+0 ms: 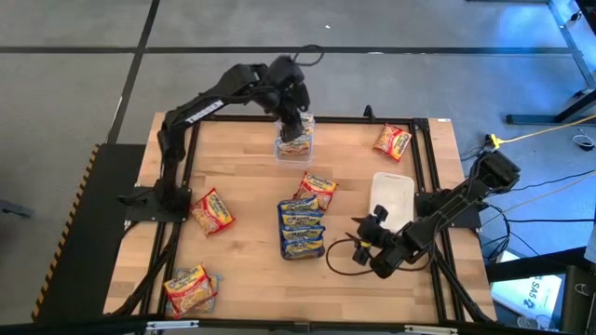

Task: Sort Maruchan noodles
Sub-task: Put the right light blue noodle pack into the transparent bin

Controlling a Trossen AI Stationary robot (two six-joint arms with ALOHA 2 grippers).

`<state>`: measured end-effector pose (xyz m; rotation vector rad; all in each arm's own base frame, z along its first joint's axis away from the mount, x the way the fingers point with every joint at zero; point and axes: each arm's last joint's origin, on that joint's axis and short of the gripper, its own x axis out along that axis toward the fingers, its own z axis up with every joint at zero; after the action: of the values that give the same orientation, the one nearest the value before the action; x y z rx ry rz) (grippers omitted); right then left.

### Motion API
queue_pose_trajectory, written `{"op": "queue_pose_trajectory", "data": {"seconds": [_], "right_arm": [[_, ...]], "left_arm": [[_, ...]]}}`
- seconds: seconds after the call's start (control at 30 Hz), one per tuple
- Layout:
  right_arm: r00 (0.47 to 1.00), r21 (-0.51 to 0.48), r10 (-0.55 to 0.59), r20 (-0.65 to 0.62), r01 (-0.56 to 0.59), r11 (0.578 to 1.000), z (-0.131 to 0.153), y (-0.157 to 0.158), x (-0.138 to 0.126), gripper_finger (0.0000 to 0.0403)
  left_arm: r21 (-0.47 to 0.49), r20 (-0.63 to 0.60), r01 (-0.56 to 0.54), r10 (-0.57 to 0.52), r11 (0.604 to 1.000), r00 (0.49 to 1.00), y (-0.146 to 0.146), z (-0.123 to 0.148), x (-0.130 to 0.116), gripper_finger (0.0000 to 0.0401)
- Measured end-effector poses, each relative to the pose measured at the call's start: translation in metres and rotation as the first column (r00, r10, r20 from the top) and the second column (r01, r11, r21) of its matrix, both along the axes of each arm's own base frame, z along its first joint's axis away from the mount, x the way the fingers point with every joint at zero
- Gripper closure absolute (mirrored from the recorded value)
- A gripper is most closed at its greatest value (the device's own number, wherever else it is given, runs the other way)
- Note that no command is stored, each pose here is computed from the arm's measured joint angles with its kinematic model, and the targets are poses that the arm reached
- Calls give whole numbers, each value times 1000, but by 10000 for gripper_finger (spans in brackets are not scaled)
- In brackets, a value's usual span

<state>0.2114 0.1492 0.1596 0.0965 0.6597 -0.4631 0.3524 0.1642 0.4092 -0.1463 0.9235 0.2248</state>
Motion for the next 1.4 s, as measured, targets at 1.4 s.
{"op": "queue_pose_trajectory", "data": {"seconds": [1.4], "right_arm": [[997, 32, 63, 37, -65, 997, 3, 6, 5, 194]], "left_arm": [[-685, -243, -243, 99, 687, 965, -305, -130, -112, 209]]}}
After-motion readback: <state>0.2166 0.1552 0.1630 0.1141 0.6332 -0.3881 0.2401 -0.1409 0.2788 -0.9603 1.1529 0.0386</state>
